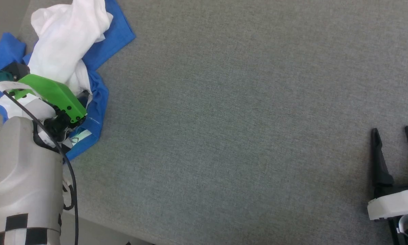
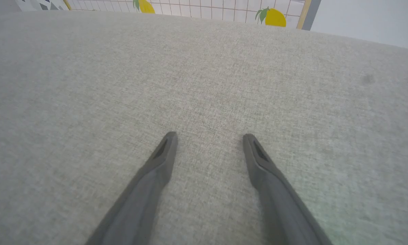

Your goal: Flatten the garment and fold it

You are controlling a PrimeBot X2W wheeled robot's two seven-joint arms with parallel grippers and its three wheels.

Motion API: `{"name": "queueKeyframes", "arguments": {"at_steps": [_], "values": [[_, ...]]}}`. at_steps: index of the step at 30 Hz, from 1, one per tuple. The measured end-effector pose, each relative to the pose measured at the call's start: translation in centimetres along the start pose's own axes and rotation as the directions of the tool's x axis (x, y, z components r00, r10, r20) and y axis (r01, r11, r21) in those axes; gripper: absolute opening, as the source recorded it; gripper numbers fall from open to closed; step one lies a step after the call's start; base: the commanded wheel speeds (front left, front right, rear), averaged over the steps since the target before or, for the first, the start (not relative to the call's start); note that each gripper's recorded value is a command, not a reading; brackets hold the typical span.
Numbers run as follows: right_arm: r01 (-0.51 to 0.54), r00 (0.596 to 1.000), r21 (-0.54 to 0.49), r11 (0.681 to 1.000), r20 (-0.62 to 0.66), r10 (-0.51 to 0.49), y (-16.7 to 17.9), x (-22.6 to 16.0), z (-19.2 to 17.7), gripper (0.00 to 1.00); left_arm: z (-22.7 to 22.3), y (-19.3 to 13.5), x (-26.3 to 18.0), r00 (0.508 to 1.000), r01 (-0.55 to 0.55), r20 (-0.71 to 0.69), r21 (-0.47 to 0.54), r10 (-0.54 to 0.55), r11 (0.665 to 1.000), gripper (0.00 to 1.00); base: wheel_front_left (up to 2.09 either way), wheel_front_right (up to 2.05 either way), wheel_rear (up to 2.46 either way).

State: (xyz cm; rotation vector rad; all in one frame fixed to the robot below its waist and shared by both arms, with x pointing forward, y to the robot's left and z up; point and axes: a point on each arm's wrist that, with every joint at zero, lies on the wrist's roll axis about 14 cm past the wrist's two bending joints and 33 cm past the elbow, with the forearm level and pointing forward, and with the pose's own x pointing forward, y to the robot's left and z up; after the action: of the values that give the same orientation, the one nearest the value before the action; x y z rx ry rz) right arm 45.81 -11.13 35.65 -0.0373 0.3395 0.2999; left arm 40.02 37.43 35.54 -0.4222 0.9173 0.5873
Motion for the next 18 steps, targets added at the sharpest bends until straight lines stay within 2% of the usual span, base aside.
{"name": "queueKeyframes", "arguments": {"at_steps": [2, 3, 4, 5, 8, 11, 14, 18], "values": [[0.001, 1.0, 0.0, 1.0, 0.0, -0.001, -0.1, 0.1, -0.1, 1.0, -0.1, -0.1, 0.2, 1.0, 0.009, -0.001, 0.002, -0.009, 1.0, 1.0, 0.0, 0.0, 0.0], [0.001, 1.0, 0.0, 1.0, 0.001, -0.001, -0.1, 0.1, -0.1, 1.0, 0.0, 0.0, 0.2, 1.0, 0.012, 0.005, 0.0, -0.012, 1.0, 0.89, 0.0, 0.0, 0.0], [0.001, 1.0, -0.001, 1.0, 0.002, -0.001, -0.1, 0.2, 0.0, 1.0, 0.2, 0.0, 0.1, 1.0, 0.016, 0.021, 0.004, -0.016, 1.0, 0.15, 0.0, 0.0, 0.0], [-0.001, 1.0, -0.001, 1.0, 0.004, 0.001, 0.0, 0.1, 0.1, 1.0, 0.7, 0.0, -0.1, 0.998, 0.021, 0.06, -0.006, -0.021, 1.0, 0.0, 0.0, 0.0, 0.0], [-0.006, 1.0, -0.003, 1.0, 0.006, 0.006, 0.2, 0.1, 0.3, 1.0, 2.9, -0.3, -1.0, 0.976, 0.049, 0.212, -0.052, -0.037, 0.997, 0.0, 0.0, 0.0, 0.0], [-0.016, 1.0, -0.004, 1.0, 0.002, 0.016, 0.7, -0.2, 0.4, 1.0, 6.0, 0.0, -3.0, 0.918, 0.071, 0.395, -0.082, -0.033, 0.994, 0.0, 0.0, 0.0, 0.0], [-0.025, 1.0, 0.003, 1.0, -0.004, 0.025, 1.2, -0.6, 0.5, 1.0, 10.2, 0.9, -6.3, 0.825, 0.092, 0.564, -0.078, -0.032, 0.993, 0.0, 0.0, 0.0, 0.0], [-0.039, 0.999, 0.014, 0.999, -0.003, 0.039, 2.3, -1.5, 0.7, 1.0, 15.8, 0.3, -11.3, 0.697, 0.15, 0.711, -0.011, -0.098, 0.989, 0.0, 0.0, 0.0, 0.0]]}}
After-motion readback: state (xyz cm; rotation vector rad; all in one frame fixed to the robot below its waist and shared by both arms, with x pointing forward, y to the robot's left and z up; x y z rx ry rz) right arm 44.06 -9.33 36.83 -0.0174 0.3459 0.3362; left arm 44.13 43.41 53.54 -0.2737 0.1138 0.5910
